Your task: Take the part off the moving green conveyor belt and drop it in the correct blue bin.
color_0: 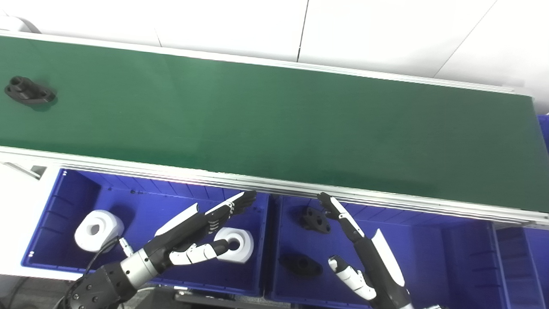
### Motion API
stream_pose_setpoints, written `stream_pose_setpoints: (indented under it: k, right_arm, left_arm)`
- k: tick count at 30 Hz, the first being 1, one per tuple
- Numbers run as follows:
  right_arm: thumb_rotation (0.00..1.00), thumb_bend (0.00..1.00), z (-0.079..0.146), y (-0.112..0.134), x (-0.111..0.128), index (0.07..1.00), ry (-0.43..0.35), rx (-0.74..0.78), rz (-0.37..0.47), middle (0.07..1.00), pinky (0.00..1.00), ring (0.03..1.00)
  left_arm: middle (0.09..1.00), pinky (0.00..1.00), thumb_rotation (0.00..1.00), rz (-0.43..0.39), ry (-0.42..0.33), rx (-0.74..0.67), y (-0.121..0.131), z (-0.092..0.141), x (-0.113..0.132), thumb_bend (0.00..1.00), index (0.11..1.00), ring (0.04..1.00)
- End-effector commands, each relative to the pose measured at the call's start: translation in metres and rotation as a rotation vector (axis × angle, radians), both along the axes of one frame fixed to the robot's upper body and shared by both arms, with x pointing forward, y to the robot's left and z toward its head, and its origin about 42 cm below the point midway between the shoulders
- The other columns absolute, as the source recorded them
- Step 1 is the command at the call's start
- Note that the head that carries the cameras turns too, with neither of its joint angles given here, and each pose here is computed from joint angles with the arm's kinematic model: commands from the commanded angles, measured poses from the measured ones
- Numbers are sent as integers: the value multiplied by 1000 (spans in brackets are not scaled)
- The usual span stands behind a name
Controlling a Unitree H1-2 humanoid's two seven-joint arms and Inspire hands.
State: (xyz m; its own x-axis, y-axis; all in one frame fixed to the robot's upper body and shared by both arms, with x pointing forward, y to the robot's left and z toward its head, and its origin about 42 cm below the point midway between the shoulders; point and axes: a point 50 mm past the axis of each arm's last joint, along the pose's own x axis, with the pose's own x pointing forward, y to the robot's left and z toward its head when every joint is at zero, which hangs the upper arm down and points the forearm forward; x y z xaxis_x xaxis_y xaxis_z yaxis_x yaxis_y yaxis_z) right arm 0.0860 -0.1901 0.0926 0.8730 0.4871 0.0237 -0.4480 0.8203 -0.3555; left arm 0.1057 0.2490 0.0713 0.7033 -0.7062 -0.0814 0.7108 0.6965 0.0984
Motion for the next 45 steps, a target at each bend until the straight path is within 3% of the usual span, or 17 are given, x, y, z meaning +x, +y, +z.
stream_pose_setpoints:
  k: [1, 4, 17, 45]
  right_arm:
    - [1000, 536, 8, -1, -3, 942, -30, 25, -2, 957, 876, 926]
    - [1000, 539, 7, -5, -5, 941, -22, 28, -4, 957, 883, 929]
    - [1000, 557, -15, -19, -16, 932, 14, 1, -10, 949, 833, 908]
    - [986, 521, -15, -18, -12, 935, -1, -2, -9, 951, 837, 908]
  left_arm:
    - [1000, 995, 779, 1, -47, -19, -4, 7, -3, 364, 1000, 1000]
    - [1000, 995, 782, -6, -50, -15, -7, 4, -4, 371, 1000, 1000]
    - [996, 936, 582, 16, -35, -8, -16, -15, -13, 404, 973, 980]
    - [983, 922, 530, 13, -47, 5, -13, -17, -7, 449, 959, 968]
